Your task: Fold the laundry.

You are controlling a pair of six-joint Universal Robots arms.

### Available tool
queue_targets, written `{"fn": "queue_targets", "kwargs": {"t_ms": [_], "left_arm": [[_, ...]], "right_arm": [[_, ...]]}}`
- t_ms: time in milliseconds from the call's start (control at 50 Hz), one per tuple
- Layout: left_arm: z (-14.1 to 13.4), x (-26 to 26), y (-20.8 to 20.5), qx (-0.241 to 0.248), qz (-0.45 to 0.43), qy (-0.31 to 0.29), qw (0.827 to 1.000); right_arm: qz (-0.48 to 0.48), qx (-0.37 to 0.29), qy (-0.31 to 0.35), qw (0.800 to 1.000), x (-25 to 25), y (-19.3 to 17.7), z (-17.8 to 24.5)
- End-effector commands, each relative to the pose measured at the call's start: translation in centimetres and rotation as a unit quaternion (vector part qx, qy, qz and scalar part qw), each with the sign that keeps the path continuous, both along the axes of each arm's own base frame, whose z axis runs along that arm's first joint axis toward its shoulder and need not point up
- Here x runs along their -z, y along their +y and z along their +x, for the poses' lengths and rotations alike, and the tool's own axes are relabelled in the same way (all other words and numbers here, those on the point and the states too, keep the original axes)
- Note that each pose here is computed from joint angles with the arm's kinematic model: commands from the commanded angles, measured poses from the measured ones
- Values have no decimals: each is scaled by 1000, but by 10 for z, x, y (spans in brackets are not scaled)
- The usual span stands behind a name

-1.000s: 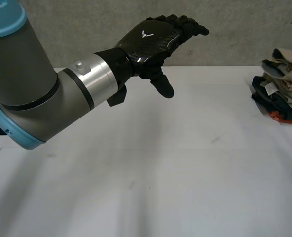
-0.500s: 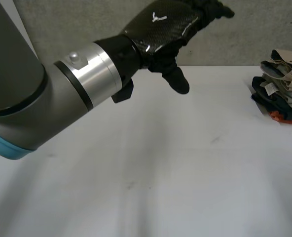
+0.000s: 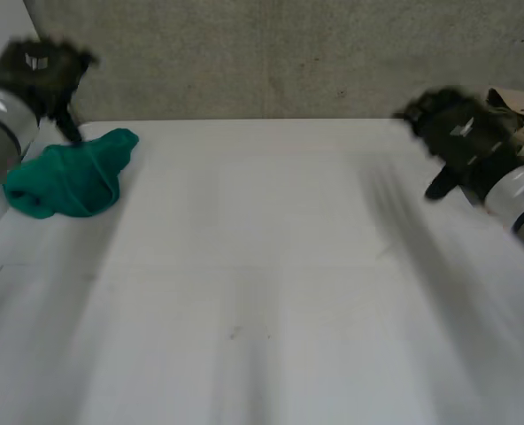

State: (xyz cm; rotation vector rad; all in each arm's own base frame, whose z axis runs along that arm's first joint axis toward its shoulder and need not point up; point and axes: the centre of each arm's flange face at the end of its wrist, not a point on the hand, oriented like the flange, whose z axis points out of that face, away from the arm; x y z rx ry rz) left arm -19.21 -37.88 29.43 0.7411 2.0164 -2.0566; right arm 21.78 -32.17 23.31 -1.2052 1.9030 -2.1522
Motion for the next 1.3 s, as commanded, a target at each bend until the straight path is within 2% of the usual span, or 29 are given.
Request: {"fn": "queue_targets", "kwargs": {"t_ms": [20, 220, 440, 660, 780, 860, 960, 1040, 1160, 1300], "left_arm": [[46, 86, -69, -41, 27, -59, 997], [75, 158, -124, 14, 7, -49, 999], [79, 183, -149, 44, -10, -6, 999], [80, 195, -162, 52, -27, -7, 998], [75, 200, -162, 45, -25, -5, 999], [71, 201, -157, 19, -14, -4, 1000], [67, 143, -144, 5, -39, -4, 999], [68, 124, -127, 5, -30, -4, 1000], [69, 128, -114, 10, -5, -4, 1000], [74, 148, -111, 38, 35, -5, 999]], "right_arm": [[76, 1, 51, 996, 51, 27, 5], [94, 7, 54, 994, 78, 38, -2], [94, 8, 55, 994, 84, 37, -2], [106, 7, 60, 993, 97, 35, -1], [109, 7, 60, 992, 99, 35, -1], [109, 7, 60, 992, 98, 35, -1], [110, 7, 60, 992, 99, 36, -1], [111, 5, 59, 992, 99, 37, -1], [113, 3, 60, 992, 100, 37, -1], [112, 3, 59, 992, 100, 37, -1]]}}
